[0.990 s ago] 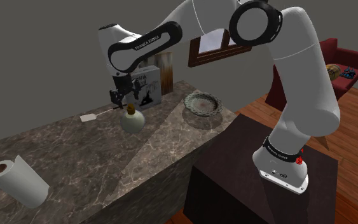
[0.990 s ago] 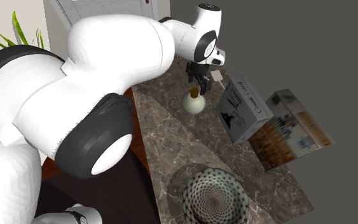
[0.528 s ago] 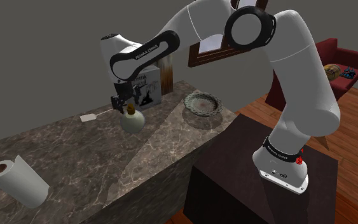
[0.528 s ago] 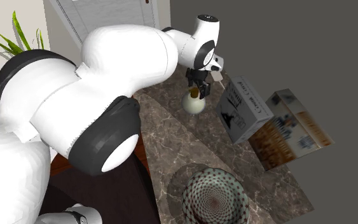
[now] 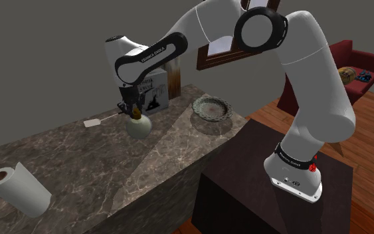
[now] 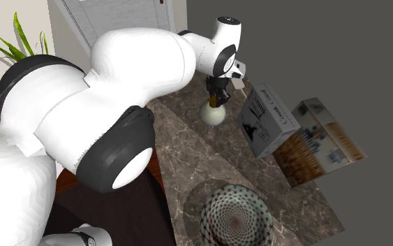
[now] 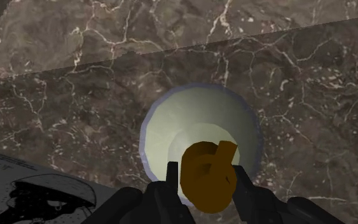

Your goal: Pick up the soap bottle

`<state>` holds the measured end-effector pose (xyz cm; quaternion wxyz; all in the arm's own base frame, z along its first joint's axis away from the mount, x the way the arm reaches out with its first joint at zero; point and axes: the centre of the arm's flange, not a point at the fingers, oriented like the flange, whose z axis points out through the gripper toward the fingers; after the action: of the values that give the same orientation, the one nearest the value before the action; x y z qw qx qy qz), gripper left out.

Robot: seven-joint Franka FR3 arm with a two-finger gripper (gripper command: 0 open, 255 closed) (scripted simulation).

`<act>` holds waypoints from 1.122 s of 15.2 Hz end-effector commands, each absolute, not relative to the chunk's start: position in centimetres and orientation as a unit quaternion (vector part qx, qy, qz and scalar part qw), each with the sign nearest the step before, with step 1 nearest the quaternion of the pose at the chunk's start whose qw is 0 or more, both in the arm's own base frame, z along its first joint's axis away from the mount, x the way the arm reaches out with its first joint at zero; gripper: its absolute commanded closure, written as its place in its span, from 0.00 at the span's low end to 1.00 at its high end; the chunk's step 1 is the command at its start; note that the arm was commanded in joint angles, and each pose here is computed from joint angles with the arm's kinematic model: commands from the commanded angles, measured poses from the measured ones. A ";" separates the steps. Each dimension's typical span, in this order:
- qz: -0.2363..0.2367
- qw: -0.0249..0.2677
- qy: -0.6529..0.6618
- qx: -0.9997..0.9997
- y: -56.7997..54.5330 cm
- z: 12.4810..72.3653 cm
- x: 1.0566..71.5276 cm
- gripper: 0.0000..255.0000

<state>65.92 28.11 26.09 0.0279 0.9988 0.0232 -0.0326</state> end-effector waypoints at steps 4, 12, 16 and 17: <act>-0.033 0.028 0.023 0.999 28.2 27.1 65.8 1.00; -0.033 0.028 0.023 0.999 28.2 31.3 65.8 1.00; -0.033 0.028 0.023 0.999 28.2 33.4 65.8 1.00; -0.033 0.028 0.023 0.999 28.2 33.9 65.8 1.00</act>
<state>65.84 28.11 33.45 0.0281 0.9988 0.0232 -0.0332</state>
